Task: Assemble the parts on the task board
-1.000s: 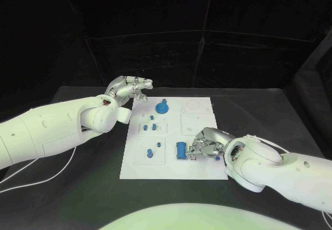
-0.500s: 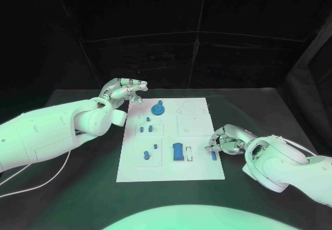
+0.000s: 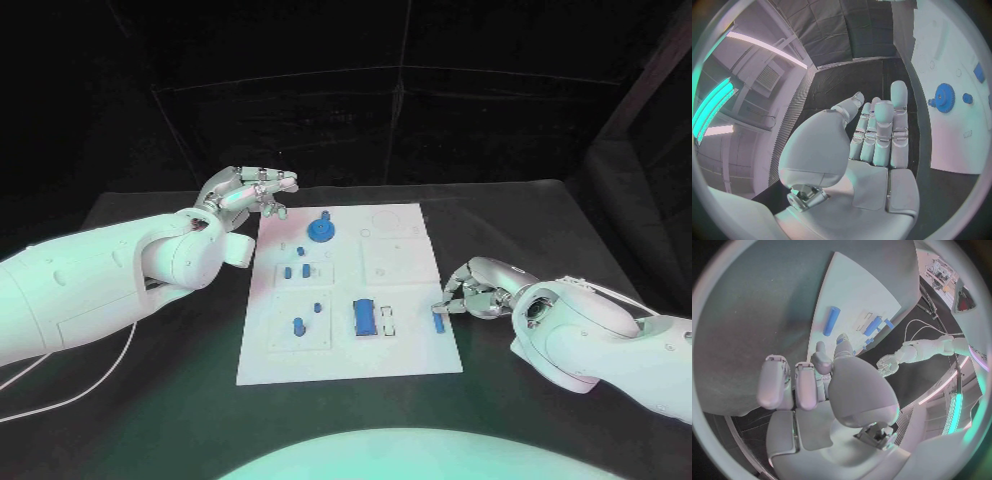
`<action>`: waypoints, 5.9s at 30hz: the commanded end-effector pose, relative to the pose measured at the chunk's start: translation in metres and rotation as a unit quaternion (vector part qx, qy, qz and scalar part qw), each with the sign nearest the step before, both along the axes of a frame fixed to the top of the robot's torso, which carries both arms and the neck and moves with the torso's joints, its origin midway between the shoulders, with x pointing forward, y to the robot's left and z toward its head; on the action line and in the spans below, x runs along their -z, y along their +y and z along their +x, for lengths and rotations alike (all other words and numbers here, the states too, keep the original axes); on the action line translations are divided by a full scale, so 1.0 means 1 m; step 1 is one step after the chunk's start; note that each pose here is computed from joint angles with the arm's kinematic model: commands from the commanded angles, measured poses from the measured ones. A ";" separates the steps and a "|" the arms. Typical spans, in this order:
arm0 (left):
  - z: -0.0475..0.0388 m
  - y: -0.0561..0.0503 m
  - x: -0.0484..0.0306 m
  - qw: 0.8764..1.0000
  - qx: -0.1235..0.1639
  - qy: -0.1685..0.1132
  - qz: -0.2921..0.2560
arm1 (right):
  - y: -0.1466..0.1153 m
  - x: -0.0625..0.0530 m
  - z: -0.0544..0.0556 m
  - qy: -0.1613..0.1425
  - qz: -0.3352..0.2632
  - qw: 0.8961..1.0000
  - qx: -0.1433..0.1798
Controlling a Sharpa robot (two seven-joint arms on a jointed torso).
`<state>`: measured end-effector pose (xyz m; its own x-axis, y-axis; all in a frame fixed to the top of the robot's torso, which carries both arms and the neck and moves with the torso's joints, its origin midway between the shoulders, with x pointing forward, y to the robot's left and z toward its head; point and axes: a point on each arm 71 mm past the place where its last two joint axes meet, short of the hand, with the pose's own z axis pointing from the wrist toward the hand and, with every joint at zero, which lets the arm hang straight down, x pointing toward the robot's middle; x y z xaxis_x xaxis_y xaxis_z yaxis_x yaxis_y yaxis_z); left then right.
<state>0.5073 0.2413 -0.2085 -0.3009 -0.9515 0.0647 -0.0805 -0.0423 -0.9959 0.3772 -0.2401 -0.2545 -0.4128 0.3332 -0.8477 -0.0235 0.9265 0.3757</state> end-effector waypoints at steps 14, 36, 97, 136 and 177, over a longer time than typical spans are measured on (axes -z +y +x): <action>0.0000 -0.001 -0.0016 1.000 0.002 -0.003 -0.004 | 0.010 0.008 0.001 0.032 -0.061 0.997 -0.036; 0.0003 -0.002 -0.0013 1.000 0.004 -0.003 -0.004 | 0.026 0.013 0.004 0.029 -0.141 0.987 -0.075; 0.0000 -0.004 0.0001 1.000 0.009 0.002 -0.005 | 0.085 0.009 -0.004 0.078 0.040 0.996 -0.026; -0.0006 -0.004 0.0008 1.000 0.015 0.008 -0.006 | 0.084 0.010 0.000 0.065 0.026 0.997 -0.029; 0.0232 0.012 0.0150 0.996 -0.073 0.022 -0.041 | 0.000 -0.012 0.133 -0.048 0.466 0.879 0.089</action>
